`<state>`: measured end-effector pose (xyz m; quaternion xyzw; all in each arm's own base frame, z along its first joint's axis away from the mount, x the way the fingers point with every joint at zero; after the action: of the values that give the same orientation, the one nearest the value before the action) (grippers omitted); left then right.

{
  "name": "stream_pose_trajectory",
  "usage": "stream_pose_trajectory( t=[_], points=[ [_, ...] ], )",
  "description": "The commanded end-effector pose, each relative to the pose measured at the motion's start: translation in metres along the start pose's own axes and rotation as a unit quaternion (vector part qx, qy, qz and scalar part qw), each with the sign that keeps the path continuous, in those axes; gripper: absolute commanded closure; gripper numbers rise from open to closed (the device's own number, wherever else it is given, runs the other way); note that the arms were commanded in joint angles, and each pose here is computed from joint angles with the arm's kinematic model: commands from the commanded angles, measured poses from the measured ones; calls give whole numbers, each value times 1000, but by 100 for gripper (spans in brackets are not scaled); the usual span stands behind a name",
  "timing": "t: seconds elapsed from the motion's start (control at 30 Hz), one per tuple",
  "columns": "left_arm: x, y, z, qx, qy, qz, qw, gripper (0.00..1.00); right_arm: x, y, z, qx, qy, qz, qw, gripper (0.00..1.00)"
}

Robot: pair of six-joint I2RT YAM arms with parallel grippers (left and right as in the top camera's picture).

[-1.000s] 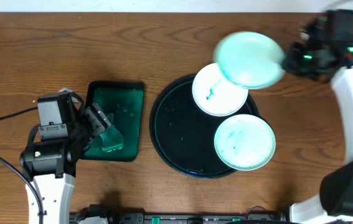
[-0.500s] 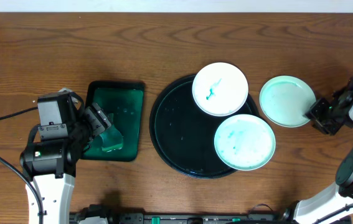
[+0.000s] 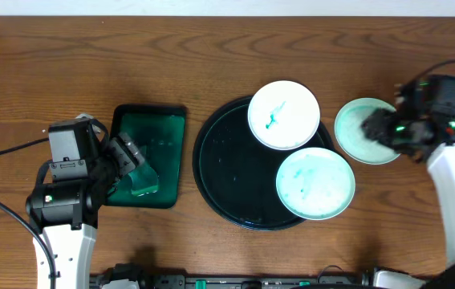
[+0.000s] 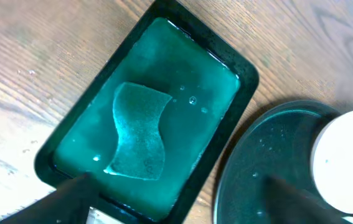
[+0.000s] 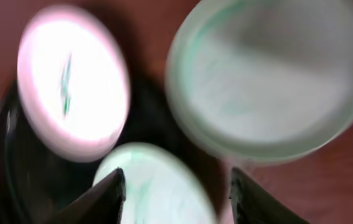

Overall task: Clean dirty plates on tray and stack at the side
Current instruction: 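Move the right gripper back and grip the rim of the next plate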

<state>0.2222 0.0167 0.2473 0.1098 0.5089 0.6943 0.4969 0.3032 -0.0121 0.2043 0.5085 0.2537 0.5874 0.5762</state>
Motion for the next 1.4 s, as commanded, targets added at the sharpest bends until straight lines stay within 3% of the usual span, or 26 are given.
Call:
stream_pose_trajectory(
  t=[0.0,0.13,0.23,0.3,0.33,0.37,0.4,0.43,0.77,0.97,1.1,1.23,1.37],
  points=[
    [-4,6,6,-10,-4,-6,1000,6,6,-20,-24,51,43,-70,995,46],
    [-4,6,6,-10,-4,-6,1000,6,-2,-45,-56,92,39,-143,985,42],
    [-3,6,6,-9,-4,-5,1000,5,-10,-60,-79,122,20,-143,982,41],
    [-3,6,5,-8,-4,-4,1000,6,-12,-68,-92,139,16,-128,982,46],
    [-3,6,5,-7,-4,-4,1000,6,-13,-72,-98,146,14,-120,982,54],
    [-3,6,5,-7,-4,-4,1000,6,-14,-75,-103,150,13,-115,982,67],
    [-3,6,5,-7,-4,-4,1000,6,-14,-76,-104,150,13,-114,982,92],
    [-3,6,5,-7,-4,-4,1000,6,-14,-76,-103,147,13,-112,983,99],
    [-3,6,5,-6,-4,-4,1000,6,51,-36,-59,73,165,28,983,99],
    [-2,6,3,-1,-3,-1,1000,5,102,-52,-64,46,260,65,962,99],
    [-1,5,3,3,-3,1,1000,5,121,-84,-78,65,301,50,950,99],
    [-1,3,2,7,-3,4,1000,5,128,-123,-104,134,321,67,935,99],
    [-1,1,2,13,-3,7,1000,5,122,-141,-113,165,313,58,934,99]
  ],
)
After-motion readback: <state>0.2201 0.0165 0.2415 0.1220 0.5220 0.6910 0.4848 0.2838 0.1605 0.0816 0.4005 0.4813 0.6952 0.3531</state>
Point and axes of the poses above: each gripper's point midway between its finger pads, its own y axis back along the fingers, its own x axis along the line the jaws close on, z = x × y, the point moved 7 cm from there along y, back along the fingers, and after that the axes turned 3 degrees about y, right-handed, at the moved point
